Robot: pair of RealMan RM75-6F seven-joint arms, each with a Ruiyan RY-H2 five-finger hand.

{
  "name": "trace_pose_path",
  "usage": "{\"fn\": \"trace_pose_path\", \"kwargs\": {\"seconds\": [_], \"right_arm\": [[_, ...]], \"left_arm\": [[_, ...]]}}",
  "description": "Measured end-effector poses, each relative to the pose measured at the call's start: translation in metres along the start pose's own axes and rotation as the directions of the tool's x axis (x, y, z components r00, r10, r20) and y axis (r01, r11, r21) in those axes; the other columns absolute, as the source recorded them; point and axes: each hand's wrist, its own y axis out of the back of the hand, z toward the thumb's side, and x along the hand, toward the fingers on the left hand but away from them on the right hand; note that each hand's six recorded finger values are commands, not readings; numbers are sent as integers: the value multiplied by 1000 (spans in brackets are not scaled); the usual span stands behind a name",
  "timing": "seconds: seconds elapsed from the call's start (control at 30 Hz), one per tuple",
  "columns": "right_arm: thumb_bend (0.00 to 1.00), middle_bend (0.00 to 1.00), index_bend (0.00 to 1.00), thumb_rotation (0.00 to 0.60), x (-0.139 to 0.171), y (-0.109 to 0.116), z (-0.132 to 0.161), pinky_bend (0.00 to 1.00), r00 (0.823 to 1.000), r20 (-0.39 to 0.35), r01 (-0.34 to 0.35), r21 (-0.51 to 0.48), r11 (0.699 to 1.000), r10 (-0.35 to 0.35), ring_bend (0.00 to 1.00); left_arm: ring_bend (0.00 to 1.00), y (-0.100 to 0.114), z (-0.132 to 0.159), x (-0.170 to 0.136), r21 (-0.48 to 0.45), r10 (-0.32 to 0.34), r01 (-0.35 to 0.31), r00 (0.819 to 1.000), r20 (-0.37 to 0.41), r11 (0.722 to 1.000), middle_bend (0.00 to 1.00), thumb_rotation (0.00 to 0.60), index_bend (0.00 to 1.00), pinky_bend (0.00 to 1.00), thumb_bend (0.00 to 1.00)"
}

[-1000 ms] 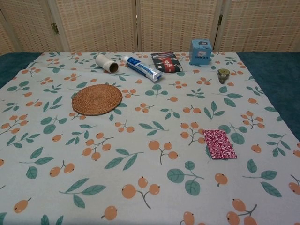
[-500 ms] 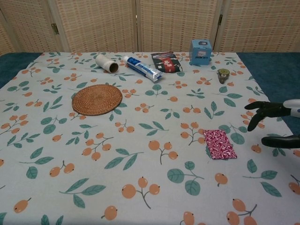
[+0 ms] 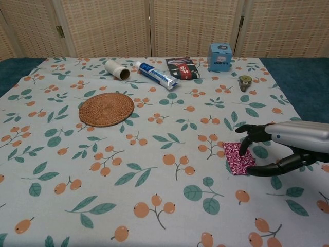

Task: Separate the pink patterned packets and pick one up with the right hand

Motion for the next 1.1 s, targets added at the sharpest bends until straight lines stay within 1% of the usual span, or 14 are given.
{"fn": "trace_pose_path", "kwargs": {"seconds": [0.43,0.8,0.97,1.1], "right_arm": [[267,16,257,148,-13,-4,5,0,1000,-7,-3,16,1000,4,0],[268,23,257,148,-14,-10,2,0,1000,13,-24,23,999,23,0],[267,28,257,145,-6,-11,-7,0,999,37,-20,25,999,19,0],[268,29,257,146,3,-12,-21,0,997,75,-20,23,1000,18,0]], "left_arm": [[147,0,-1,-1,-3,0,0,1000,-2,1000,143,600,185,7,327],[147,0,-4,-3,-5,1,-1,1000,-6,1000,143,600,189,6,327],[147,0,-3,-3,-5,0,0,1000,-5,1000,143,600,198,6,327],[147,0,-2,-2,-4,2,-2,1000,0,1000,143,600,198,5,327]]}}
